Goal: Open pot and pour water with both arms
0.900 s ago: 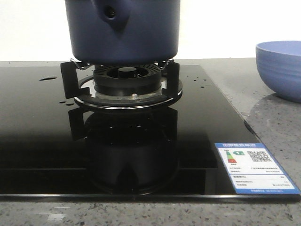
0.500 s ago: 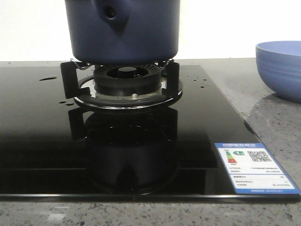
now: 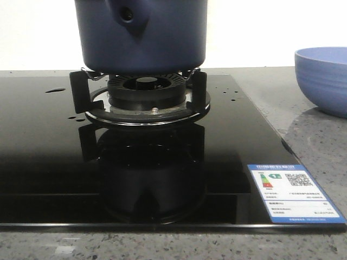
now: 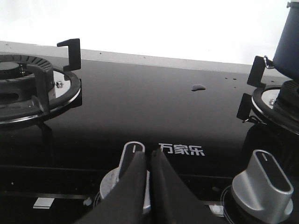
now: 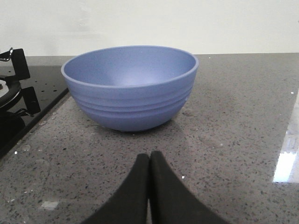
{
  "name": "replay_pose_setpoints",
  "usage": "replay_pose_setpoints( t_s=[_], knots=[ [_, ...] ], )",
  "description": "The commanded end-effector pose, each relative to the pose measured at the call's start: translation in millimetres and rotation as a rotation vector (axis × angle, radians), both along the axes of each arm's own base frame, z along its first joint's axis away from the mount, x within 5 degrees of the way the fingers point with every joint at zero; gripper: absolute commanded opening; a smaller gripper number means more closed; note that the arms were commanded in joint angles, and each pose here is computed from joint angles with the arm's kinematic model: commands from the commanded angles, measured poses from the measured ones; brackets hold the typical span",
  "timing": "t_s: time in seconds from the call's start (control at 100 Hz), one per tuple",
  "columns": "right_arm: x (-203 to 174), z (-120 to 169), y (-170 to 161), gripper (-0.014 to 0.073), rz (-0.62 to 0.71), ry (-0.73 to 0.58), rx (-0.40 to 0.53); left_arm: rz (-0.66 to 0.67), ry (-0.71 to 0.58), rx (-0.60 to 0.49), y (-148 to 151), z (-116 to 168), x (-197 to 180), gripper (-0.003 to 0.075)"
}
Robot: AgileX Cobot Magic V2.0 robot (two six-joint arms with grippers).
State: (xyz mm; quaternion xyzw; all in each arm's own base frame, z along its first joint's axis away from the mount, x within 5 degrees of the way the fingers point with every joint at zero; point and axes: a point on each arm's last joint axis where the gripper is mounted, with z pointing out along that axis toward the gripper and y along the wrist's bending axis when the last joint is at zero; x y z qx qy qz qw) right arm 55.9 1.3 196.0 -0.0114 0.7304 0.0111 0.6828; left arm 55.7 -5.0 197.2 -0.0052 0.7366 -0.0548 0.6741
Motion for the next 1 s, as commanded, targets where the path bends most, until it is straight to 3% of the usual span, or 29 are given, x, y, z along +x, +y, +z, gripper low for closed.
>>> replay_pose_setpoints(
  t_s=[0.0,0.18,0.33,0.49,0.55,0.62,0.69,0.77,0.99],
  knots=[
    [0,0,0,-0.0046,0.001,-0.070,-0.013,0.017,-0.097,-0.023,1,0,0,-0.0019],
    [0,1,1,-0.0046,0.006,-0.082,0.073,0.016,-0.103,-0.127,1,1,0,-0.0019],
    [0,5,1,-0.0046,0.010,-0.119,0.206,0.018,-0.117,-0.244,1,3,0,-0.0019],
    [-1,9,0,-0.0046,0.007,-0.161,0.438,0.034,-0.158,-0.450,3,8,-1,-0.0019],
    [-1,11,-1,-0.0046,0.003,-0.184,0.479,0.045,-0.182,-0.569,5,11,-1,-0.0019],
    [-2,17,-1,-0.0046,0.006,-0.203,0.509,0.049,-0.205,-0.625,6,17,-2,-0.0019],
    [-4,28,0,-0.0045,0.022,-0.208,0.507,0.038,-0.226,-0.625,6,26,-4,-0.0019],
    [-7,43,3,-0.0045,0.044,-0.181,0.441,0.004,-0.224,-0.580,3,39,-6,-0.0020],
    [0,85,6,-0.0045,0.044,0.043,0.228,-0.102,-0.100,-0.254,-10,92,-6,-0.0019]
  ],
)
